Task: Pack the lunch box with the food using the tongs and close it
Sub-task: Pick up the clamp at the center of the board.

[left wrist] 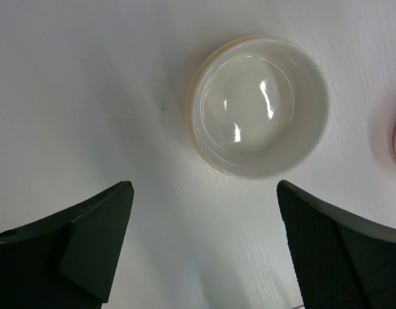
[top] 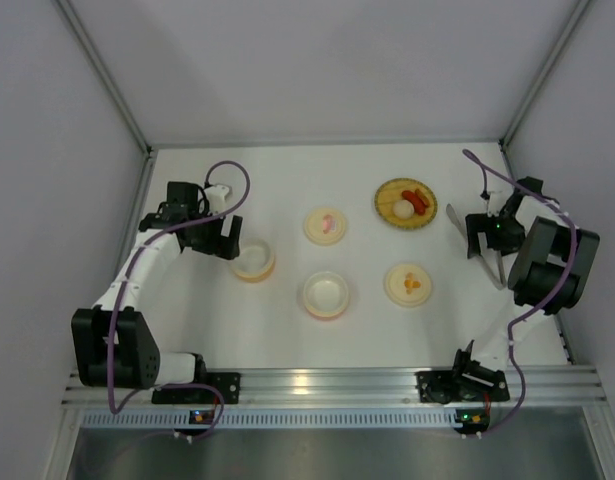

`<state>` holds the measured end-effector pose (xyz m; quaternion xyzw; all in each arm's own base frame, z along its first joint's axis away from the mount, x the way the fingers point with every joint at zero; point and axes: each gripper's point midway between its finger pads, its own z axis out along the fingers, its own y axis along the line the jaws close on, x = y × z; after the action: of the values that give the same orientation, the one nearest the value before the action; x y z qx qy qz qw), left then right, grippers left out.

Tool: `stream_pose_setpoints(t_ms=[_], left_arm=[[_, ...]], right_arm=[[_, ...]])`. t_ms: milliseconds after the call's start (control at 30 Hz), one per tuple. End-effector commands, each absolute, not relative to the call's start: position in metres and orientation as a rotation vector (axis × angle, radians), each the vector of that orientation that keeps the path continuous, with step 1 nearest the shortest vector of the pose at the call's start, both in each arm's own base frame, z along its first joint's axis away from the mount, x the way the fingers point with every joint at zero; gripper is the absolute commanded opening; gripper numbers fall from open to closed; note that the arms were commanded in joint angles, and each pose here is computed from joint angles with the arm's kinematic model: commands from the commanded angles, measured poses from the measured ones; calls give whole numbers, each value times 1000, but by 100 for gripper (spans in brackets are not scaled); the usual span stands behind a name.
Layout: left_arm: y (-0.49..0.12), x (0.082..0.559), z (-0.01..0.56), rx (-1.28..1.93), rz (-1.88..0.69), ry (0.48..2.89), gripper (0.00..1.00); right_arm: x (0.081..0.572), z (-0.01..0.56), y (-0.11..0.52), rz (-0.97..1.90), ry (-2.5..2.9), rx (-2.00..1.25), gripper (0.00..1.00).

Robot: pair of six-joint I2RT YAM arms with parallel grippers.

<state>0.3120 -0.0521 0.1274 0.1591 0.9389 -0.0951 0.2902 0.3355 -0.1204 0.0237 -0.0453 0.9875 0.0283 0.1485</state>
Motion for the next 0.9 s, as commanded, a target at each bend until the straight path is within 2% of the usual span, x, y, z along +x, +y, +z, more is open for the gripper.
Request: stream_pose_setpoints(t_ms=[0, 300, 400, 700, 867], left_arm=[[-57, 327, 139, 403, -283, 2454, 98], [-57, 331, 134, 396, -283, 2465, 98], [-57, 332, 133, 394, -278, 2467, 98], [-55, 332, 134, 401, -265, 2467, 98], [-53, 330, 138, 405, -250, 2463, 98]], right_arm=[[363, 26, -120, 39, 2745, -145, 99], [371, 16, -113, 61, 2727, -169, 99], [370, 12, -113, 63, 2734, -172, 97], [358, 21, -108, 75, 2733, -201, 60], [351, 62, -98, 99, 2661, -232, 58]])
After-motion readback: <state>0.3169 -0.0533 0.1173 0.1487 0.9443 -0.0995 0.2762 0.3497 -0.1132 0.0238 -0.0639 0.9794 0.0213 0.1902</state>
